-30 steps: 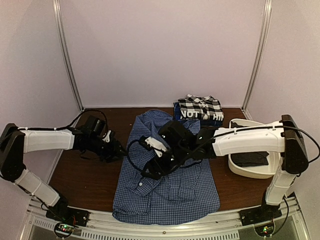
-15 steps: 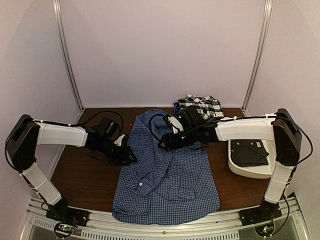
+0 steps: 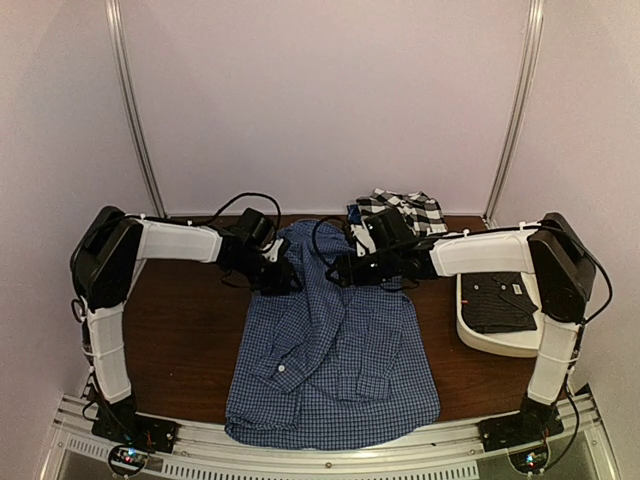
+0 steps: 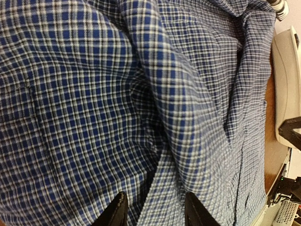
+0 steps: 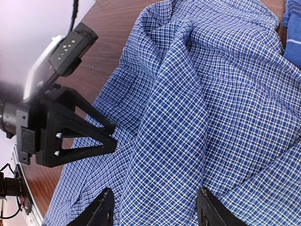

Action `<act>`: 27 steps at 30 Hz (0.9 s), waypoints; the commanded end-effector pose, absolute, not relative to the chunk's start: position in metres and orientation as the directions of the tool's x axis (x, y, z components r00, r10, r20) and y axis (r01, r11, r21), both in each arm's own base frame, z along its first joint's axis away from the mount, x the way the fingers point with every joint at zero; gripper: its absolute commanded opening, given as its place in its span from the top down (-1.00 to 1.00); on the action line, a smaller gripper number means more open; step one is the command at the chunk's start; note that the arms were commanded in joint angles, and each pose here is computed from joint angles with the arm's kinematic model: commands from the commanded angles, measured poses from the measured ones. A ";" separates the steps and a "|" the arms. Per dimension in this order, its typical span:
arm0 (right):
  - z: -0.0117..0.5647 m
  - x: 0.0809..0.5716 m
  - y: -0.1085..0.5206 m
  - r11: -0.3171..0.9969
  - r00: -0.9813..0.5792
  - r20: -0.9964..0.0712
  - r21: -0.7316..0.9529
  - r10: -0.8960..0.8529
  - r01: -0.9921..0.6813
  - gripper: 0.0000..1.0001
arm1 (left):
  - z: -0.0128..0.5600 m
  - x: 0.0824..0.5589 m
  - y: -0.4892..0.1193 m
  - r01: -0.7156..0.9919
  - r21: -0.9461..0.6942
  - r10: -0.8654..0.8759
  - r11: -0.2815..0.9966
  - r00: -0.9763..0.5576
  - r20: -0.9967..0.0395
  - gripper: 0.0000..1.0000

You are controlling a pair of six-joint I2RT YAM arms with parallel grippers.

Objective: Fold and stack the long sleeve shirts
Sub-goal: Adjust the sleeve of the 1/3-folded shirt.

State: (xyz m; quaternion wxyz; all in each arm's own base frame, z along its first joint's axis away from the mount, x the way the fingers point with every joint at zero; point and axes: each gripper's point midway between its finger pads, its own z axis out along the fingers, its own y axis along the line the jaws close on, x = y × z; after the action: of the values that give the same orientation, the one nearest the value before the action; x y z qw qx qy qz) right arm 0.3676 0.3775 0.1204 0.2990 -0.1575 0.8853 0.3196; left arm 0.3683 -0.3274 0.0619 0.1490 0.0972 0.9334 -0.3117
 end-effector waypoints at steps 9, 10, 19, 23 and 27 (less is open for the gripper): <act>0.104 0.361 0.374 0.731 -0.793 -0.605 0.509 -0.074 -0.455 -0.17 | 0.046 0.381 -0.350 0.331 -0.565 0.151 0.756 -0.928 -0.341 0.21; 0.103 0.361 0.373 0.733 -0.795 -0.602 0.508 -0.073 -0.452 -0.17 | 0.046 0.380 -0.351 0.332 -0.567 0.154 0.754 -0.928 -0.338 0.22; 0.097 0.361 0.371 0.737 -0.803 -0.591 0.509 -0.075 -0.444 -0.16 | 0.045 0.375 -0.353 0.335 -0.575 0.163 0.746 -0.930 -0.330 0.54; 0.095 0.360 0.370 0.739 -0.806 -0.587 0.511 -0.074 -0.440 -0.15 | 0.051 0.372 -0.354 0.341 -0.582 0.165 0.738 -0.928 -0.335 0.68; 0.092 0.359 0.369 0.741 -0.809 -0.583 0.509 -0.076 -0.437 -0.15 | 0.054 0.367 -0.351 0.338 -0.584 0.164 0.738 -0.929 -0.331 0.74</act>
State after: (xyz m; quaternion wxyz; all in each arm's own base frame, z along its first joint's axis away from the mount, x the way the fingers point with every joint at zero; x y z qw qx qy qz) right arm 0.3591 0.3719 0.1021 0.2785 -0.1494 0.8891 0.3310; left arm 0.3718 -0.3473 0.0420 0.1238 0.1256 0.9296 -0.3237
